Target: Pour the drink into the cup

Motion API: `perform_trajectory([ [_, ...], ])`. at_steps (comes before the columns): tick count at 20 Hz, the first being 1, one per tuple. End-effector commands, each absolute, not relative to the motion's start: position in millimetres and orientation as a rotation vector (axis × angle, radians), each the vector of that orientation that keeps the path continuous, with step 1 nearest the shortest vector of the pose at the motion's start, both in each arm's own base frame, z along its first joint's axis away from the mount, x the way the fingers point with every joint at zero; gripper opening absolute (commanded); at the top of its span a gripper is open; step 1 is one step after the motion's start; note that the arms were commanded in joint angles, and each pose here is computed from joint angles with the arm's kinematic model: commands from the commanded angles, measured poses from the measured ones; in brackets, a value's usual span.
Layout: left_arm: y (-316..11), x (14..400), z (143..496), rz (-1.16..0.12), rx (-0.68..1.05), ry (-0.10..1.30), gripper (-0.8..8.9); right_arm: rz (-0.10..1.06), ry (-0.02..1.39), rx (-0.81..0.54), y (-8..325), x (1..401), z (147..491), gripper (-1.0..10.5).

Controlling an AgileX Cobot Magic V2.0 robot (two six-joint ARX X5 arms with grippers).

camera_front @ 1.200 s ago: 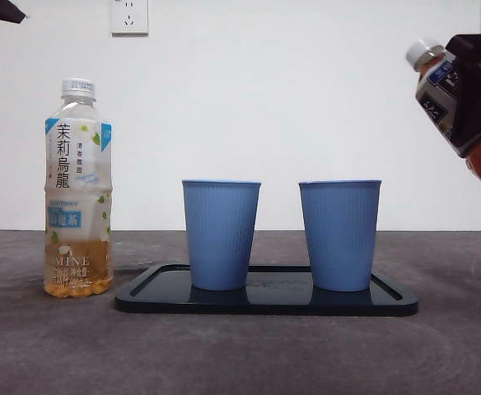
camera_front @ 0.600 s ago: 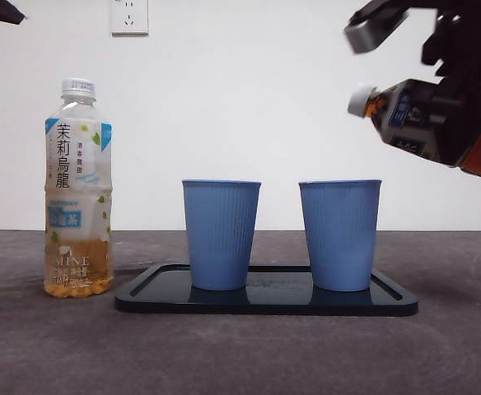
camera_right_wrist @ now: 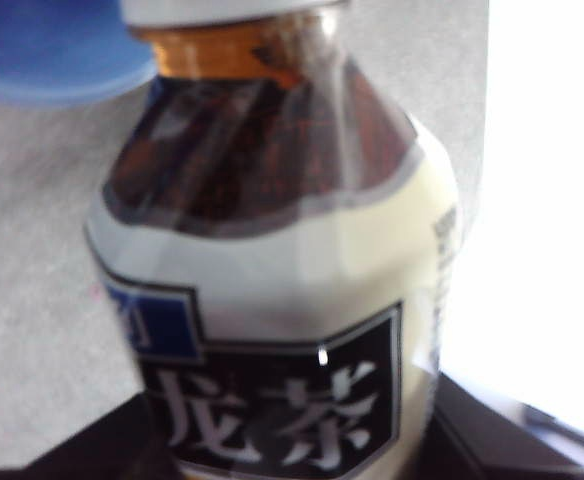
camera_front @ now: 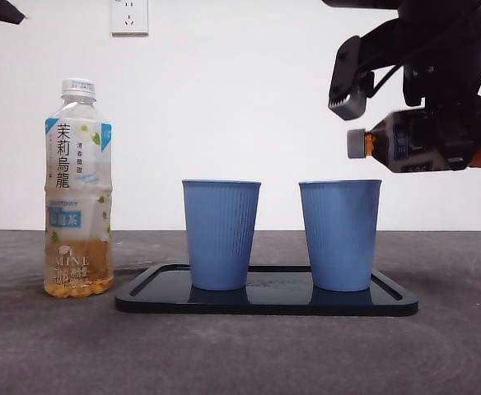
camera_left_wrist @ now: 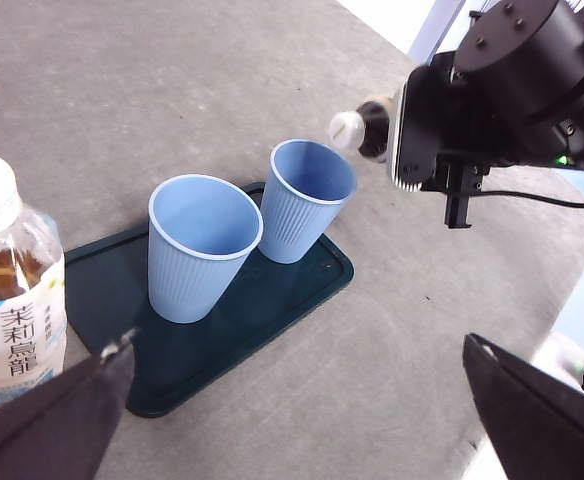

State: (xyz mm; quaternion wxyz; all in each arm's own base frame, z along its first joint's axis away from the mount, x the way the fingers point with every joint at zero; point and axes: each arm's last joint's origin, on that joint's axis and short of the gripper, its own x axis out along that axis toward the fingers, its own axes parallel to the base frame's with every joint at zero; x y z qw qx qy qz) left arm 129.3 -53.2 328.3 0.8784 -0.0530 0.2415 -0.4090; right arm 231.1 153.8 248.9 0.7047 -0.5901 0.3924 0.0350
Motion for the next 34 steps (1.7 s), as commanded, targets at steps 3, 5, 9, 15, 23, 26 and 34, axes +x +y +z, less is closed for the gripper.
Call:
perform_trajectory([
  [3, -53.9, 129.4, 334.0, -0.868, -0.090, 0.475, 5.27, 0.053, 0.827, -1.421, 162.9, 231.2, 258.0, 1.4],
  [5, -53.9, 129.4, 334.0, -0.867, -0.093, 0.476, 5.27, 0.048, 0.824, -1.463, 163.7, 230.4, 258.4, 1.4],
  [9, -53.9, 129.4, 334.0, -0.867, -0.094, 0.477, 5.27, 0.030, 0.821, -1.533, 165.0, 228.9, 259.4, 1.4],
  [15, -54.1, 129.3, 334.0, -0.867, -0.097, 0.479, 5.27, 0.035, 0.802, -1.591, 171.2, 224.2, 259.6, 1.4],
  [23, -54.7, 128.8, 333.4, -0.872, -0.097, 0.486, 5.27, 0.017, 0.809, -1.631, 176.4, 225.8, 252.9, 1.4],
  [26, -54.7, 128.7, 333.4, -0.872, -0.096, 0.486, 5.27, -0.032, 0.806, -1.640, 175.7, 225.9, 253.9, 1.4],
  [34, -54.8, 128.8, 333.4, -0.872, -0.096, 0.486, 5.27, -0.035, 0.781, -1.361, 173.0, 218.8, 259.5, 1.4],
])
